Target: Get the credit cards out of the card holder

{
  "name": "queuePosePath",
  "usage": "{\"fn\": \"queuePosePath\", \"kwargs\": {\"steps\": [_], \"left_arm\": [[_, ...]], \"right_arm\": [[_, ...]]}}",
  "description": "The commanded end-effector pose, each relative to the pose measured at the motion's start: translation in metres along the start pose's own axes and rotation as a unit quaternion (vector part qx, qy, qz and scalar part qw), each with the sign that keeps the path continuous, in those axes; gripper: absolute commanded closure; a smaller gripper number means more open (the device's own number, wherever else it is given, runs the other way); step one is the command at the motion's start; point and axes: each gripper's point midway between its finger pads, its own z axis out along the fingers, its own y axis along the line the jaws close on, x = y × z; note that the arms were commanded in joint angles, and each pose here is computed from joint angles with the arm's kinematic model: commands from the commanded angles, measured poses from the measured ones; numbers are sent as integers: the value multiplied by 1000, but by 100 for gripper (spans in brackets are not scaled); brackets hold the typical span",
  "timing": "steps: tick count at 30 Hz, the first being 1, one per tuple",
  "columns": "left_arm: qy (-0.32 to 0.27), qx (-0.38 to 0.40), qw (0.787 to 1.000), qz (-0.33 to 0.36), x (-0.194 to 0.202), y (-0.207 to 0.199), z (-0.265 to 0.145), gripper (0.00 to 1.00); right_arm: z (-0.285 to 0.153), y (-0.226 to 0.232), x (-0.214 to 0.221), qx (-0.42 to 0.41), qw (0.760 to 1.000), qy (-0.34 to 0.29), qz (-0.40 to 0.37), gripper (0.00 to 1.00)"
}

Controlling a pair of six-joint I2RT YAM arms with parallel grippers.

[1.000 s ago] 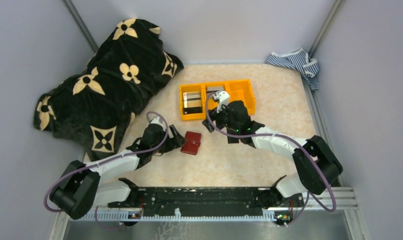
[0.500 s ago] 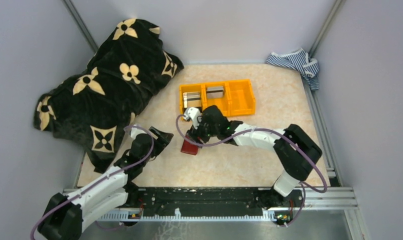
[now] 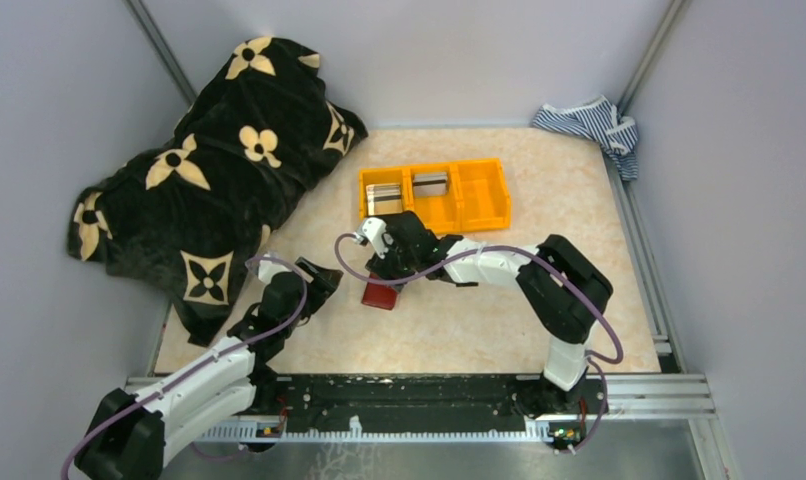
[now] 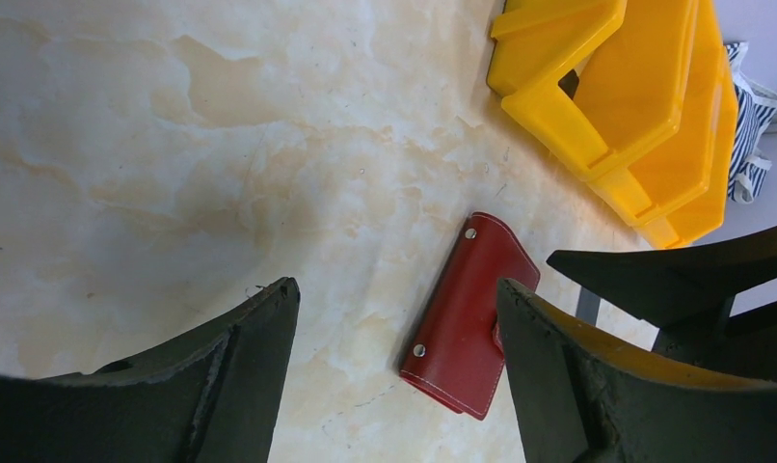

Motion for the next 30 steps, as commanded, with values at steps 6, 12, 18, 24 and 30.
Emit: {"fn": "queuePosePath", "kwargs": {"steps": [6, 12, 18, 24, 30], "left_arm": [[-10, -3, 1000, -3, -4, 1, 2, 18], [-2, -11, 1000, 0, 0, 5, 4, 18], [-5, -6, 1000, -1, 0, 5, 3, 18], [-10, -5, 1000, 8, -3, 4, 3, 18], [-4, -5, 1000, 8, 0, 5, 4, 18]], "right_arm": [[-18, -1, -40, 24, 998, -59, -7, 43], [-15, 9, -37, 25, 998, -49, -19, 43], [-5, 18, -25, 14, 999, -27, -15, 43], [-3, 20, -13, 14, 1000, -15, -8, 44], [-5, 26, -5, 6, 1000, -9, -3, 44]]}}
